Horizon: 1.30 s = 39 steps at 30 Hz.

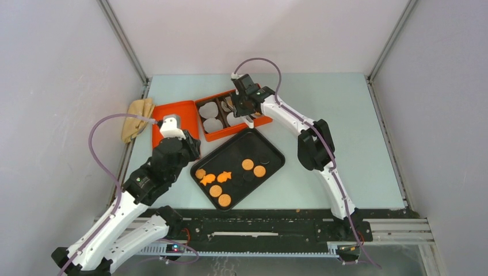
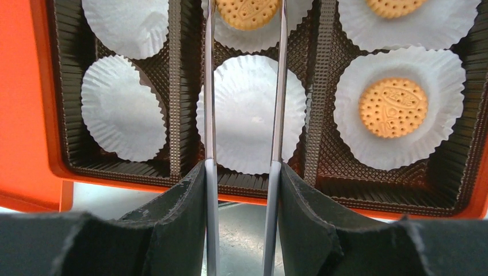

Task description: Pack the cookies

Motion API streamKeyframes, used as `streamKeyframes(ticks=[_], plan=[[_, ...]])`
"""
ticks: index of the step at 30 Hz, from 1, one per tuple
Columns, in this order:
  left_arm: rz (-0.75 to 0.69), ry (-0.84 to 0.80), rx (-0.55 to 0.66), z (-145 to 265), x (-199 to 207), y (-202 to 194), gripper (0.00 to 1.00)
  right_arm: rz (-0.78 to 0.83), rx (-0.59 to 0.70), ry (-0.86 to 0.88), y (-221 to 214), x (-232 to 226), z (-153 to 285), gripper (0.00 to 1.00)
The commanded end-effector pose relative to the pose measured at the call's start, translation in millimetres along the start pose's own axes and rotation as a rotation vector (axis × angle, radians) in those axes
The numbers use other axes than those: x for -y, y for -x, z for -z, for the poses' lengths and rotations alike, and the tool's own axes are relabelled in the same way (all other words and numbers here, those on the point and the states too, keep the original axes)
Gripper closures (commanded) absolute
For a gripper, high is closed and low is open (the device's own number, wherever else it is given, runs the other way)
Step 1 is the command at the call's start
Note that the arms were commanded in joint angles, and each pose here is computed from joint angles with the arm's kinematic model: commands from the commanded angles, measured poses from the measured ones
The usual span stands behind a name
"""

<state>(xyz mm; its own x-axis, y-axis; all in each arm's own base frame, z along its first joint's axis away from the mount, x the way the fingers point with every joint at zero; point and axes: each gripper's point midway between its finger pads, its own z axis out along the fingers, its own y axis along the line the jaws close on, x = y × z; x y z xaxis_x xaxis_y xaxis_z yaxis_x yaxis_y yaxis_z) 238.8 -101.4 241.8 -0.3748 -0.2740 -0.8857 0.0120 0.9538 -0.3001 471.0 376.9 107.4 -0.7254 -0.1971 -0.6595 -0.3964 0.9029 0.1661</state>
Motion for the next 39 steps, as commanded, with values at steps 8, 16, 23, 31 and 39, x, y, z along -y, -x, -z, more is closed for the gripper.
streamKeyframes(ticks=[8, 16, 23, 31, 39], plan=[[0.020, -0.049, 0.044, 5.1, 12.4, 20.7, 0.58, 0.018, 0.138, 0.057, 44.2, -12.7, 23.3, 0.39], [0.037, -0.075, 0.062, 10.2, 14.9, 25.1, 0.56, 0.015, 0.213, 0.040, 53.8, -15.7, 82.7, 0.41], [0.040, -0.054, 0.076, 7.8, 12.8, 28.7, 0.56, 0.049, 0.181, 0.046, -27.6, -27.2, 152.2, 0.42], [0.055, -0.096, 0.050, 1.5, 24.9, 23.7, 0.56, 0.070, 0.013, -0.042, -139.8, -13.2, 184.5, 0.42], [0.064, -0.142, 0.042, 0.6, 35.6, 24.5, 0.56, -0.005, -0.055, -0.131, -201.7, 26.1, 201.5, 0.41]])
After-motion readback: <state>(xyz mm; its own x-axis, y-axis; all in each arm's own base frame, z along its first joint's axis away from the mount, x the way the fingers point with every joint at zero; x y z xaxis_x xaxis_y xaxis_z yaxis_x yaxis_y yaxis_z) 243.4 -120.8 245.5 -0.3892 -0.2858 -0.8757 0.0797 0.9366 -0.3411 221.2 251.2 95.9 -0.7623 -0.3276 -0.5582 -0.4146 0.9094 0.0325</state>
